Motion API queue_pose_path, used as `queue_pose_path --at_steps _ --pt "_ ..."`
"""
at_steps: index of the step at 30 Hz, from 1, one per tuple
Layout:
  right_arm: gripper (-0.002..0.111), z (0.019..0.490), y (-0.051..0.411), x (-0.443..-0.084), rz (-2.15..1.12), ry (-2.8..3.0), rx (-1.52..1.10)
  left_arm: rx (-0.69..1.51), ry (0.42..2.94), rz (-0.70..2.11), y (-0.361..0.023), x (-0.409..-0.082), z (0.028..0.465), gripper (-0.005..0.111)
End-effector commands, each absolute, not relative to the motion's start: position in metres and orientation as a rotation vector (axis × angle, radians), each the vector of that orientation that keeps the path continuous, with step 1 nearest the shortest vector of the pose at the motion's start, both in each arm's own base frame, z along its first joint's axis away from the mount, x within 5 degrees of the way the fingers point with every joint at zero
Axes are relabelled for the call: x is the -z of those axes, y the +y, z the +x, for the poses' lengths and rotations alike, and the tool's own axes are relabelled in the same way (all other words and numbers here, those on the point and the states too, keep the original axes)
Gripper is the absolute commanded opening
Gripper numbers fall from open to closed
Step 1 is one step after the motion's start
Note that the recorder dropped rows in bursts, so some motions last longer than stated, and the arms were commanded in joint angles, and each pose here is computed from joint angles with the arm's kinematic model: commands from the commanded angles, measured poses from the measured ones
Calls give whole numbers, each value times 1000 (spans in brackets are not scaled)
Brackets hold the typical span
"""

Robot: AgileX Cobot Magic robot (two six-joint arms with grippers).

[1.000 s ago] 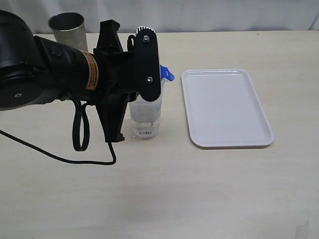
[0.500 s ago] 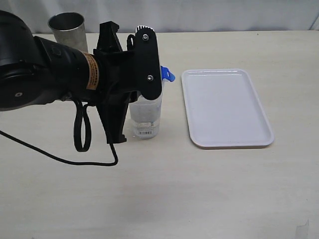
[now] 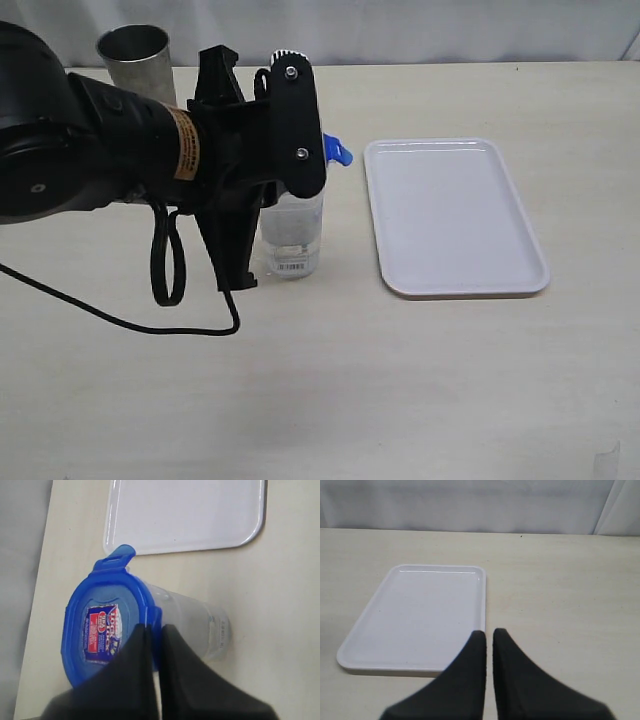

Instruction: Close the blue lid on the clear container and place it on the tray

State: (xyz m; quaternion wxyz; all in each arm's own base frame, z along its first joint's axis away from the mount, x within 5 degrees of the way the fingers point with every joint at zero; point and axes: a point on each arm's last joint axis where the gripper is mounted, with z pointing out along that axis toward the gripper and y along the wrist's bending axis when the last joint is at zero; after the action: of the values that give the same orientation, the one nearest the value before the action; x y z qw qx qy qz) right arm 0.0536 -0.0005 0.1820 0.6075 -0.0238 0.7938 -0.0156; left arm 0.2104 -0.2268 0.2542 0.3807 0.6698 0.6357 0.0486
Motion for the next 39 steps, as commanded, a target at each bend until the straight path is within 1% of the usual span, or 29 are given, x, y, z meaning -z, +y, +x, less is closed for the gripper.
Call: queue_pose_path --at_steps 1,9,20,39 --pt "5 53 -1 -182 -50 1828 37 -107 1660 1708 -226 -253 208 0" --pt "5 53 -1 -182 -50 1828 37 -89 1588 1685 -230 -257 209 0" --pt "5 53 -1 -182 -50 1828 37 -105 1628 1717 -229 -251 210 0" --pt "5 53 -1 -182 -50 1828 37 -110 1594 1726 -230 -252 210 0"
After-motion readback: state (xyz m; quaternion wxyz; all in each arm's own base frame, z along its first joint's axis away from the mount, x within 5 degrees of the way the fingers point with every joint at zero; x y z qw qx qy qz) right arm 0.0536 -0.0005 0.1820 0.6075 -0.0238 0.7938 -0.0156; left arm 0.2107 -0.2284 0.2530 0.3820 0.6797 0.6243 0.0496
